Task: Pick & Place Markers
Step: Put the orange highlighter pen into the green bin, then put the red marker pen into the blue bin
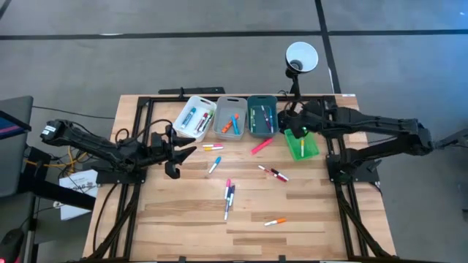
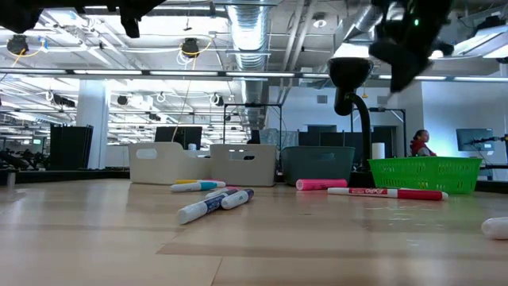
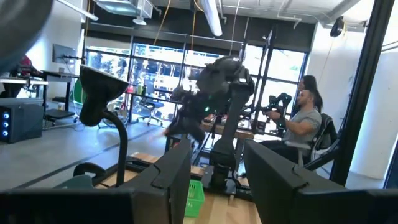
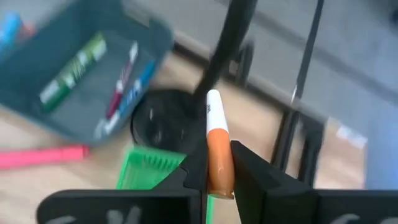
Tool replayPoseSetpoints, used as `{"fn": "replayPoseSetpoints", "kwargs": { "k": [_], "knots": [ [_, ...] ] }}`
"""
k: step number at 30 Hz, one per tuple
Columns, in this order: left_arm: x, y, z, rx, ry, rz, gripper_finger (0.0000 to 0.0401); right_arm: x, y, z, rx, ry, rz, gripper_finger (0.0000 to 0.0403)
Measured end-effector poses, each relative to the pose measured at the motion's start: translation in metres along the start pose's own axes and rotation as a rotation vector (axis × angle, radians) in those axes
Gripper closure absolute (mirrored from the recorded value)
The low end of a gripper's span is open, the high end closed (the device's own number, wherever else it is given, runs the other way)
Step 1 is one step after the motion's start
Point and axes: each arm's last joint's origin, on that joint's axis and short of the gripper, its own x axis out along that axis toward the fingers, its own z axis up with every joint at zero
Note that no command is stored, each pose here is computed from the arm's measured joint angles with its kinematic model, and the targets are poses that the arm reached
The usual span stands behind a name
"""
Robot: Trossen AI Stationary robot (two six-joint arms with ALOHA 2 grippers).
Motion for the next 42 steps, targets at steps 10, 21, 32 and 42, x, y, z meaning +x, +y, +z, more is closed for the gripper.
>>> {"fn": "replayPoseSetpoints", "kwargs": {
  "k": [10,21,32,42],
  "knots": [
    [0.0,0.0,0.0,0.0,-0.001,0.0,0.0258,0.053,0.002,-0.039,0.01,0.347,0.058,0.0362],
    [0.0,0.0,0.0,0.0,-0.001,0.0,0.0258,0.061,0.011,-0.056,-0.001,0.402,0.133,0.0331],
    [0.0,0.0,0.0,0.0,-0.001,0.0,0.0258,0.061,0.011,-0.056,-0.014,0.388,0.117,0.0239],
    [0.0,0.0,0.0,0.0,-0.001,0.0,0.0258,0.061,0.011,-0.056,-0.005,0.394,0.124,0.0193]
  ]
}}
